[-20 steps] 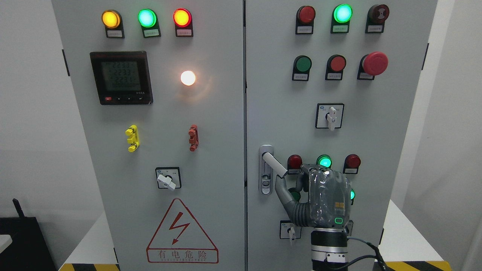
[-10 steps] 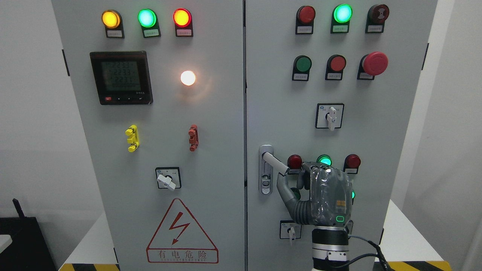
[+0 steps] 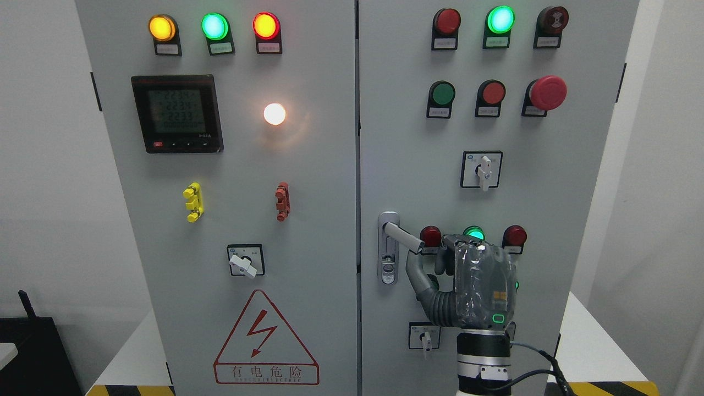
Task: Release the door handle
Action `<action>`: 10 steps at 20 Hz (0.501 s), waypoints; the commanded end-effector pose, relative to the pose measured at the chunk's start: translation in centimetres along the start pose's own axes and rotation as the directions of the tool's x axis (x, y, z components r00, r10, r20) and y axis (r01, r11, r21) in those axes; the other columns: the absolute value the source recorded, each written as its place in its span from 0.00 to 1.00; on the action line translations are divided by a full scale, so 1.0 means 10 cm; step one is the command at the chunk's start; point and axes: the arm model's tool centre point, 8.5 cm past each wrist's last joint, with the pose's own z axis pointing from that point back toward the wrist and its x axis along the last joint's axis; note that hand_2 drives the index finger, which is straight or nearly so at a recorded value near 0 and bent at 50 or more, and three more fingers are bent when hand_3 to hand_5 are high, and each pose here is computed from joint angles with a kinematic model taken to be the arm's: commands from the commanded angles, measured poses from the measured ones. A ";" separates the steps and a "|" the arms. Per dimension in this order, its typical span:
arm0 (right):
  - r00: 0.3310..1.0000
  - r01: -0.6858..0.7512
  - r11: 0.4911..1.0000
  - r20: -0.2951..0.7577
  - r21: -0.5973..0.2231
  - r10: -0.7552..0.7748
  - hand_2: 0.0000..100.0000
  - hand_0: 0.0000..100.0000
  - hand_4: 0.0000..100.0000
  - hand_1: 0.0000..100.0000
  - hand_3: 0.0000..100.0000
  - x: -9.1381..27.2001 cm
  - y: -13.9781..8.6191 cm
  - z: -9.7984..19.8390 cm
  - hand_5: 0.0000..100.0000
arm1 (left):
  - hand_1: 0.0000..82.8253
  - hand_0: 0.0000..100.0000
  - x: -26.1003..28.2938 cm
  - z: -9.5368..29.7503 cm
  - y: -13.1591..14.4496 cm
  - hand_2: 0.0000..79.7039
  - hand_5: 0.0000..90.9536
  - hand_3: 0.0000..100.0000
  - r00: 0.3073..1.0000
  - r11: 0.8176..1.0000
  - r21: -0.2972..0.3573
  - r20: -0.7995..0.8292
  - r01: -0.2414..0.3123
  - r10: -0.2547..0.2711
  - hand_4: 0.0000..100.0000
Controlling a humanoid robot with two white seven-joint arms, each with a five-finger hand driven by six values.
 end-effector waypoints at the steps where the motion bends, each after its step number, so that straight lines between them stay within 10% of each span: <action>1: 1.000 0.001 1.000 0.006 -0.010 -0.001 0.90 0.42 0.94 0.58 1.00 0.01 -0.03 -0.03 1.00 | 0.47 0.12 -0.07 0.01 0.00 0.00 0.00 0.00 1.000 1.000 0.000 -0.020 0.013 -0.013 0.00; 10: 1.000 0.017 1.000 0.007 -0.015 -0.017 0.90 0.43 0.94 0.58 1.00 0.03 -0.04 -0.06 1.00 | 0.47 0.12 -0.07 0.01 0.00 0.00 0.00 0.00 1.000 1.000 0.000 -0.020 0.013 -0.013 0.00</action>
